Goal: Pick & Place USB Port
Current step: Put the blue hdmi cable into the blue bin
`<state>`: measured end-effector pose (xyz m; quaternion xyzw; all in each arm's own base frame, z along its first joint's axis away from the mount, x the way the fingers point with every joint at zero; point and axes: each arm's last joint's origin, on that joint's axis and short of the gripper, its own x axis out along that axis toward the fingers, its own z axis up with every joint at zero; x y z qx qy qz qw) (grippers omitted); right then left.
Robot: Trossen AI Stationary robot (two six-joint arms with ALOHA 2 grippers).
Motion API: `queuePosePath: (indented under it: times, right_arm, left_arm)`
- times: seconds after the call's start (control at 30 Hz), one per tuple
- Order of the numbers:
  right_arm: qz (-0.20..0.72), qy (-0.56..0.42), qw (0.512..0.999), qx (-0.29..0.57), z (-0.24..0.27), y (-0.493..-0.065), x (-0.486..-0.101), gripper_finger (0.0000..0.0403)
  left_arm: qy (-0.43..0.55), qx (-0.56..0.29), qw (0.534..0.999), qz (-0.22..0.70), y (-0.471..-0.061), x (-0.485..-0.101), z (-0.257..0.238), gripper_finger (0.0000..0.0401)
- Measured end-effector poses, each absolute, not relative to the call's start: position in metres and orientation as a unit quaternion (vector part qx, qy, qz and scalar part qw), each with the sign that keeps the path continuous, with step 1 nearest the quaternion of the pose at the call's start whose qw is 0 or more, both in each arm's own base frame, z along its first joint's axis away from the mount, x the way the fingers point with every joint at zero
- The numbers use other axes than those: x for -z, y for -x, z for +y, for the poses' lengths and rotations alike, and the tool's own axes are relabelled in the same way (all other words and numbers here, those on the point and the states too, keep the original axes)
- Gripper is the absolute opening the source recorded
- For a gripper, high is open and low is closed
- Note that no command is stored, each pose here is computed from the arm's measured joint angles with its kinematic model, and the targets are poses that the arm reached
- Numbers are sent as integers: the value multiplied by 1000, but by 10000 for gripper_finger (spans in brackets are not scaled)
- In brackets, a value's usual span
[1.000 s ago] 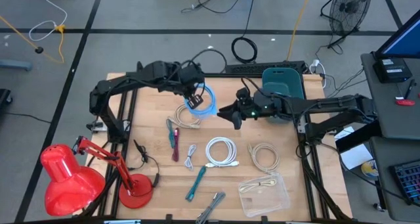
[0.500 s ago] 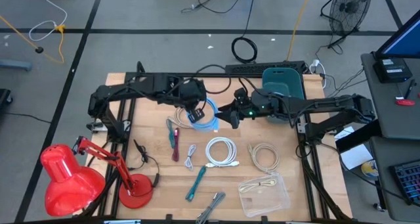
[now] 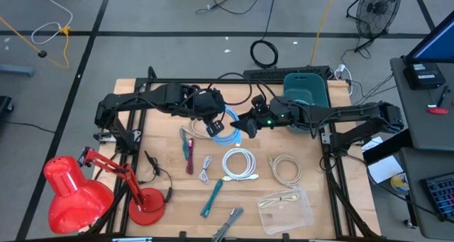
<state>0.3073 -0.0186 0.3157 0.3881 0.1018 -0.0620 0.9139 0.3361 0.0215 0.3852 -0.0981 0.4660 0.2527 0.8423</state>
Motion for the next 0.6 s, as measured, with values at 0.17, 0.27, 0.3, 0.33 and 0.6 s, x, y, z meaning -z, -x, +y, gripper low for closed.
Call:
queuePosePath:
  times: [0.17,0.27,0.3,0.33,0.6]
  right_arm:
    - [112,-405,906,53,-18,-314,-308,228]
    - [97,-405,908,47,-18,-316,-311,221]
    - [102,-405,907,49,-18,-316,-309,218]
    - [106,-405,907,50,-19,-317,-308,215]
    - [105,-396,911,48,-19,-317,-308,197]
  left_arm:
    - [98,-253,841,468,-336,-385,21,23]
    - [96,-252,840,471,-335,-385,21,22]
    - [95,-252,840,472,-335,-385,21,22]
    - [95,-252,839,473,-335,-385,21,22]
    - [93,-258,823,498,-330,-382,23,22]
